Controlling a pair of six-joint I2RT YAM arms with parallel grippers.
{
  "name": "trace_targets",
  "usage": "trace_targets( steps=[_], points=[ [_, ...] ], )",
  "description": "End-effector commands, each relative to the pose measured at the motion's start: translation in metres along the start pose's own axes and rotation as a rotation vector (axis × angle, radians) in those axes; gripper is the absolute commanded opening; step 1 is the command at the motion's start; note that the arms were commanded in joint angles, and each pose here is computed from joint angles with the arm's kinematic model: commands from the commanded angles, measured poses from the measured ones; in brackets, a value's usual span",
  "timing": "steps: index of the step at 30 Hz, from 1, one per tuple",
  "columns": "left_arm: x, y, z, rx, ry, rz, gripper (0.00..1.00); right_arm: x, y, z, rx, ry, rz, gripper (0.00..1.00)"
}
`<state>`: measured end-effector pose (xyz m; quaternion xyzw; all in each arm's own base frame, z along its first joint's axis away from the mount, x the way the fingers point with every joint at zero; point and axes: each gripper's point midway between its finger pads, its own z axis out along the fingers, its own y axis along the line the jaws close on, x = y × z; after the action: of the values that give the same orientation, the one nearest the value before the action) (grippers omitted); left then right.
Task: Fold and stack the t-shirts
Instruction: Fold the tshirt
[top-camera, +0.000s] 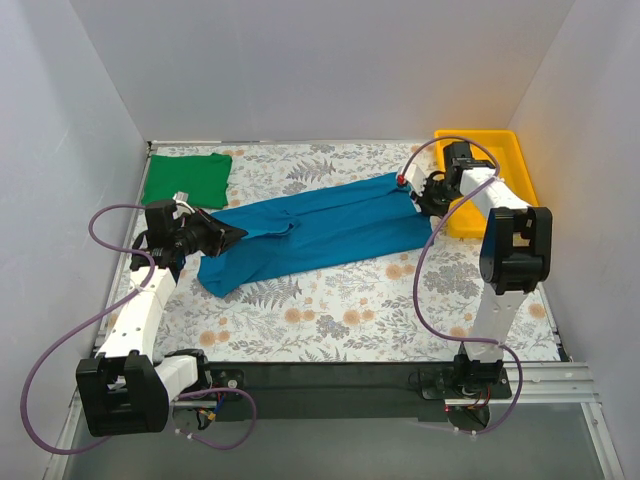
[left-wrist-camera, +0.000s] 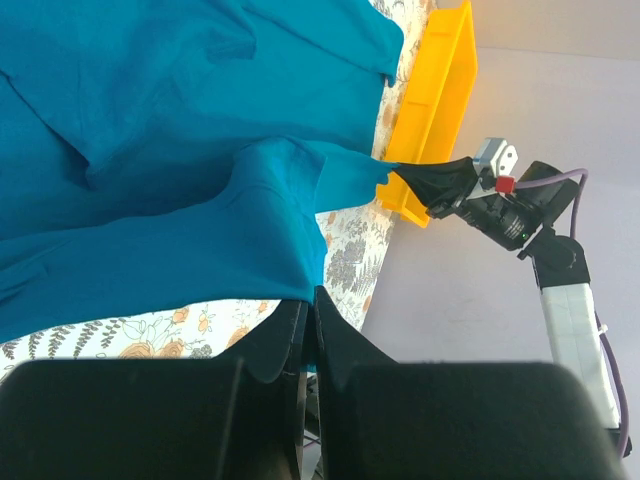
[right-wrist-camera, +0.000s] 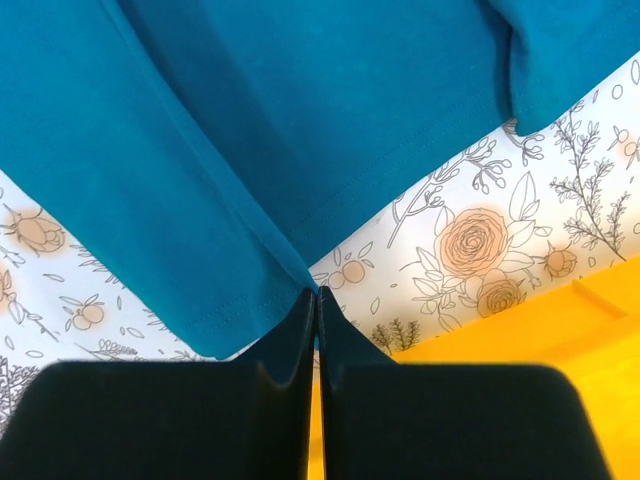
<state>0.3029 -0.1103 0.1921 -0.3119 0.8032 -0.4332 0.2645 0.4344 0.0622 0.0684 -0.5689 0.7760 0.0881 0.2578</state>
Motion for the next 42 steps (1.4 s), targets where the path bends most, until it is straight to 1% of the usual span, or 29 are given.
trace_targets(
  steps=[1,32,42],
  points=[
    [-0.008,-0.019,-0.007,0.048,-0.021,0.047,0.00,-0.009,-0.013,0.001,0.024,-0.006,0.000,0.01],
    [-0.016,-0.013,-0.006,0.033,-0.031,0.039,0.00,-0.022,-0.035,0.020,0.043,0.000,0.031,0.01],
    [-0.016,-0.010,-0.004,0.033,-0.027,0.037,0.00,-0.023,-0.035,0.026,0.040,0.010,0.037,0.06]
  ],
)
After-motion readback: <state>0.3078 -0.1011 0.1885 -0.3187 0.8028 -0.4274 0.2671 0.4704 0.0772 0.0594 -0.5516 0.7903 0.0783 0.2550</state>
